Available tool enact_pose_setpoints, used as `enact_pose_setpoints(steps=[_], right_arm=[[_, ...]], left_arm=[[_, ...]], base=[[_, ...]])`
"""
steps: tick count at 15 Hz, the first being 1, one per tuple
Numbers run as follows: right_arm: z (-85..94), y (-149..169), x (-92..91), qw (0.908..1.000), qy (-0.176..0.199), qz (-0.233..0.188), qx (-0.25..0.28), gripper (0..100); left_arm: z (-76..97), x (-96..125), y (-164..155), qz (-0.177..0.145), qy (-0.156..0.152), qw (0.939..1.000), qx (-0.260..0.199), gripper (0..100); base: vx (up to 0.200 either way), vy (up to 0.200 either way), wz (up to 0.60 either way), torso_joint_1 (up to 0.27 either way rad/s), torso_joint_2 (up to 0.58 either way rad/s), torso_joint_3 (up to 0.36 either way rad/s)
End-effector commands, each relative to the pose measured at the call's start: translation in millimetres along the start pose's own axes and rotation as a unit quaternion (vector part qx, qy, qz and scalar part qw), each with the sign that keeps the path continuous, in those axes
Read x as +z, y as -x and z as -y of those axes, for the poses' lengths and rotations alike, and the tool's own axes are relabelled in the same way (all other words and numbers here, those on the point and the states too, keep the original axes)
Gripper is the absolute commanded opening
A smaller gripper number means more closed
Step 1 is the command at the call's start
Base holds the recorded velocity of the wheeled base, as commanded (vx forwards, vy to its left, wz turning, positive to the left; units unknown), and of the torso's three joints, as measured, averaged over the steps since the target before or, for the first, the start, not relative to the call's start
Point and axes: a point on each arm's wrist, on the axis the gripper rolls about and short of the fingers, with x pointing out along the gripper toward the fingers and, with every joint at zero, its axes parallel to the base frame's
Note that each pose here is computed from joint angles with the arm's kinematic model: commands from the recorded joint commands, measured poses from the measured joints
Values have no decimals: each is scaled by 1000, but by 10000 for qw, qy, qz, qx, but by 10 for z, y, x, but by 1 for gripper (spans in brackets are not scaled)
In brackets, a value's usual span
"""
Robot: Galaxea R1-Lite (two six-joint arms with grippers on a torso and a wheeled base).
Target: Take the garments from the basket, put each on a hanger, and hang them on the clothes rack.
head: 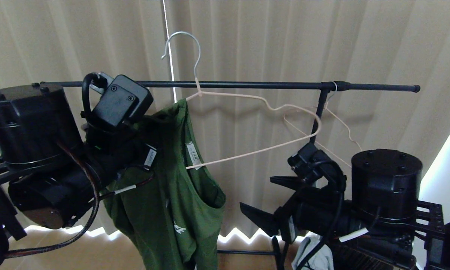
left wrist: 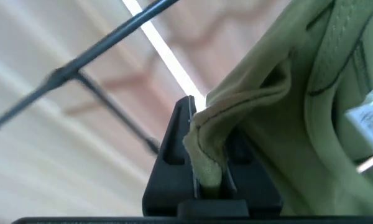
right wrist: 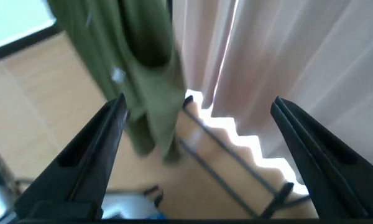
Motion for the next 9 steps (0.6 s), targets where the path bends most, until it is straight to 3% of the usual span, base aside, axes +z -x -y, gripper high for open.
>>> enact_pose_setpoints(steps=[1,9], right_arm=[[-26,-251,-73,9999,20,-114,-29,100],[-20,-485,-89,9997,-51,-139,-177,100]], left_arm=[[40,109,85,181,195,9995,-161,0],[60,197,163,390,302,9983,-296,0]], base=[[0,0,0,0,0,0],[0,0,0,0,0,0]])
